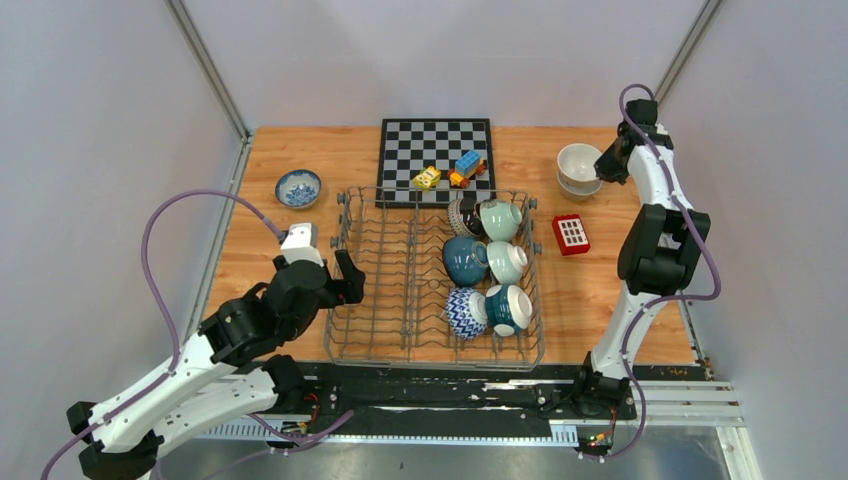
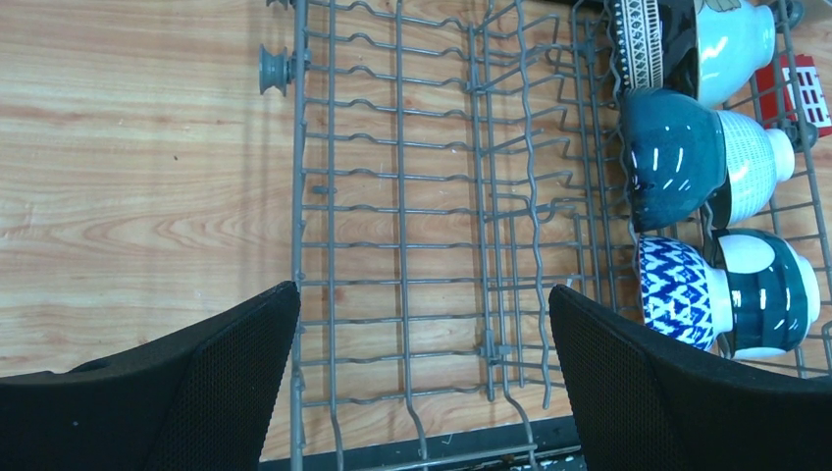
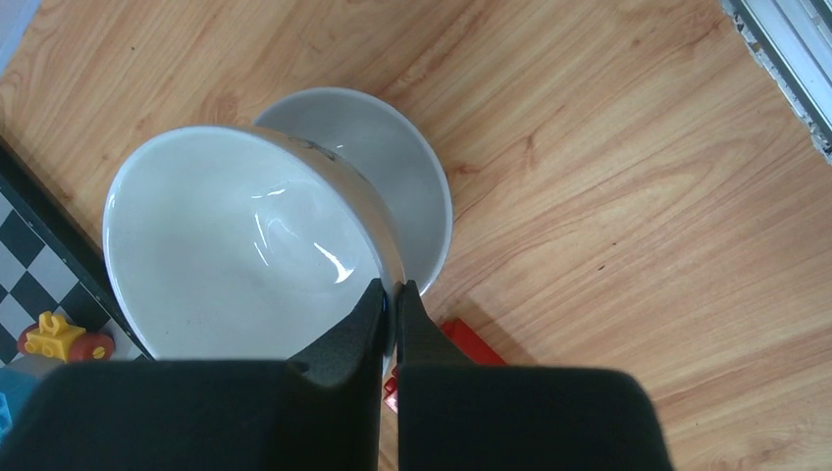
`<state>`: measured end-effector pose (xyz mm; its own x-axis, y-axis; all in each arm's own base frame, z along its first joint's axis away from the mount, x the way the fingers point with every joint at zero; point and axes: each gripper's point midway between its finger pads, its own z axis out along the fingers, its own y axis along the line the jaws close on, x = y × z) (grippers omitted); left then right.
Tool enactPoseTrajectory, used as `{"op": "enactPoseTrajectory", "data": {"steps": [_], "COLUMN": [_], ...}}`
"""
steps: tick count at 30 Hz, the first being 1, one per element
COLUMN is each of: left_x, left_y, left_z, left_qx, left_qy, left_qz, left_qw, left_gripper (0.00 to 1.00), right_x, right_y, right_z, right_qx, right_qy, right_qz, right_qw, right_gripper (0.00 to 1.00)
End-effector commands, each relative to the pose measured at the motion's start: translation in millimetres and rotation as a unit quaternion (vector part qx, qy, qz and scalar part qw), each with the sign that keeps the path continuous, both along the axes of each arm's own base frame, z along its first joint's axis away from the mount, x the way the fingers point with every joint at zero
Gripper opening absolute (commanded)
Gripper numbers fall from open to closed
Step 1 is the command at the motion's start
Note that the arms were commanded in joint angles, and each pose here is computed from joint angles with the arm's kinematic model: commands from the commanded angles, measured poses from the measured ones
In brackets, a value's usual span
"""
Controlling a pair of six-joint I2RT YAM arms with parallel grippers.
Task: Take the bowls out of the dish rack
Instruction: Place the bowl with the bowl.
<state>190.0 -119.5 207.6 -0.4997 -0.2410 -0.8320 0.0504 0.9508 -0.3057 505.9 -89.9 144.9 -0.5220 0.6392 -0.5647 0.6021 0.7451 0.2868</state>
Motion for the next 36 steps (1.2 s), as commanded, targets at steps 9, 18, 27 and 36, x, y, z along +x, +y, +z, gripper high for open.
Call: {"op": "enactPoseTrajectory", "data": {"steps": [9,18,27,36], "left_x": [-0.1,0.9,1.8,1.8], "left_y": [-3.9,-7.2,-10.7,-11.9], "left_z": [-9.2,-16.1,-19.9,-25.3], "left_qx": [-0.011,-0.006,-0.004,-0.004], "left_qy": [0.012,0.021,0.026,0.031], "left_qz": [0.004,0.003,0.0,0.001], "left_qw": [1.0,1.0,1.0,0.999], "left_gripper": [0.99,0.99,0.99,0.99], "right_x": [2.6,5.1,3.0,1.5], "right_y": [-12.5,-7.3,-10.0,-13.9], "right_z": [3.3,-7.7,-21.2,-30.1], "right_qx": [0.004,0.025,0.023,0.02], "right_qy": [-0.02,-0.015,0.0,0.009], "right_qz": [-0.006,0.007,0.005,0.002], "right_qw": [1.0,1.0,1.0,1.0], "right_gripper": [0.0,0.0,0.0,0.0]}}
